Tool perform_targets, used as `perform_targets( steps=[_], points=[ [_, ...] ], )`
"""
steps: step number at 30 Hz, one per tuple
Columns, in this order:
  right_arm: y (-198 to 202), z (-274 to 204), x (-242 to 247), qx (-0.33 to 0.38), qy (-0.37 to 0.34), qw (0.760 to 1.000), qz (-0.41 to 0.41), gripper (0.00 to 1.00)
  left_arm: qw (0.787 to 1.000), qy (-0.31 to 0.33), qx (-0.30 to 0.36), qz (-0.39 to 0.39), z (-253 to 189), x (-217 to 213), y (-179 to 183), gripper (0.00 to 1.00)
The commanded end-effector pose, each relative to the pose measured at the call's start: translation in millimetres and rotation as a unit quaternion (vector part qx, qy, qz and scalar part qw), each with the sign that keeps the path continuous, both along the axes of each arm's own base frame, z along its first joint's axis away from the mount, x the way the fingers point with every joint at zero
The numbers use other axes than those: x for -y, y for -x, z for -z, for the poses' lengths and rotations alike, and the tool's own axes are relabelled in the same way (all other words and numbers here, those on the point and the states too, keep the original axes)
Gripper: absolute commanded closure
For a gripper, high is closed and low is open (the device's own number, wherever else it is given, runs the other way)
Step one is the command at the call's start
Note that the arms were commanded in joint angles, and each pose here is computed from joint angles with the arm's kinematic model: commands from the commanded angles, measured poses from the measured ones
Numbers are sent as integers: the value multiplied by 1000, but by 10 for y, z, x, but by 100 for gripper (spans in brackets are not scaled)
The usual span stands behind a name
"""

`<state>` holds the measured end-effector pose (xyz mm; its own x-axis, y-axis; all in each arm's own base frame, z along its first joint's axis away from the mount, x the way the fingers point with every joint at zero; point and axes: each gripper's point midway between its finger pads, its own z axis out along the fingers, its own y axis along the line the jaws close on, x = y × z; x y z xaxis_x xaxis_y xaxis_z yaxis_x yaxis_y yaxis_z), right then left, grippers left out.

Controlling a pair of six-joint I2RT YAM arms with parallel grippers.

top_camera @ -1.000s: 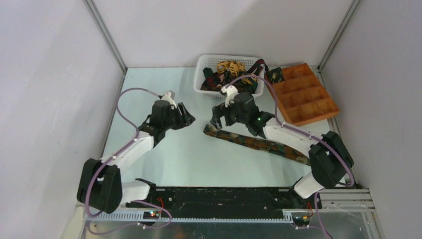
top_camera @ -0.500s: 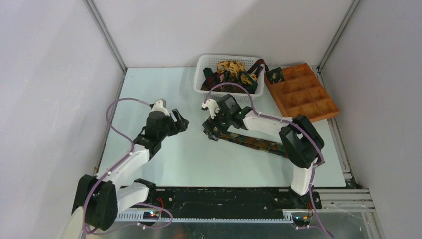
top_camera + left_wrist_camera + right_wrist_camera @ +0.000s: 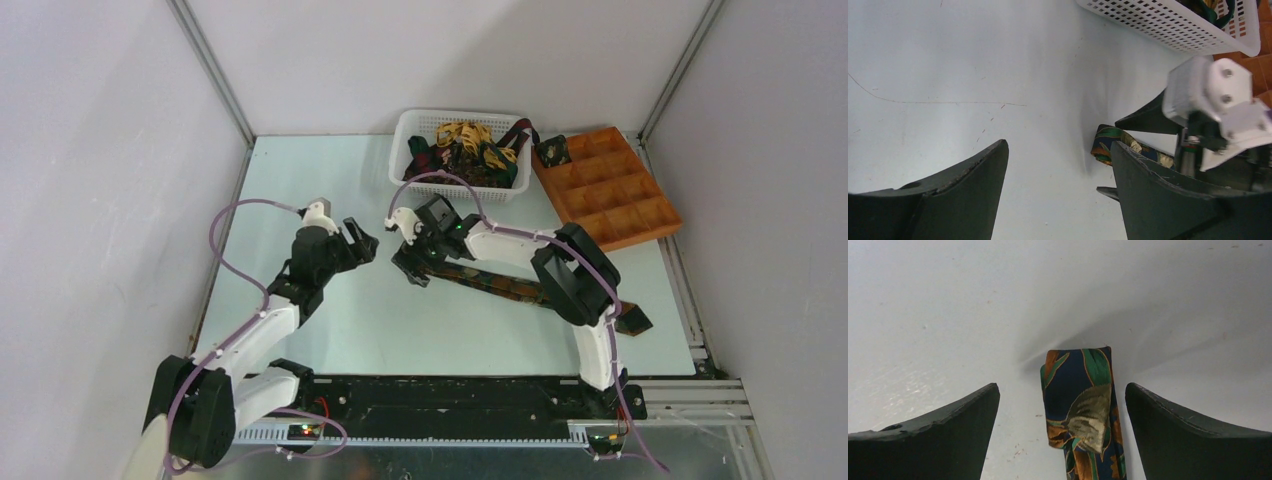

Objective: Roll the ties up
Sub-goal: Roll the tie at the center of the board.

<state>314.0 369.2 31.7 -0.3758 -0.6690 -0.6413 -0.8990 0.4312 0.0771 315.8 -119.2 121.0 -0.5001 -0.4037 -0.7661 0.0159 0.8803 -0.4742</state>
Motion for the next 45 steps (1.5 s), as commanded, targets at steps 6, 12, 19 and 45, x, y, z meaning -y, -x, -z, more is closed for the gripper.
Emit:
perform_targets(
  steps=[6,12,19,45],
  points=[
    [-265,112,-47,39,51,998,3,3,999,-4,36,-11,-133,-59,-60,19],
    [-252,198,25,36,67,997,7,14,999,-2,37,-6,-142,-37,-61,19],
    [-221,255,45,27,72,997,4,34,999,1,35,-1,-133,-16,-67,19],
    [-156,405,25,5,72,997,17,40,1000,1,26,9,-86,27,-90,19]
  ],
)
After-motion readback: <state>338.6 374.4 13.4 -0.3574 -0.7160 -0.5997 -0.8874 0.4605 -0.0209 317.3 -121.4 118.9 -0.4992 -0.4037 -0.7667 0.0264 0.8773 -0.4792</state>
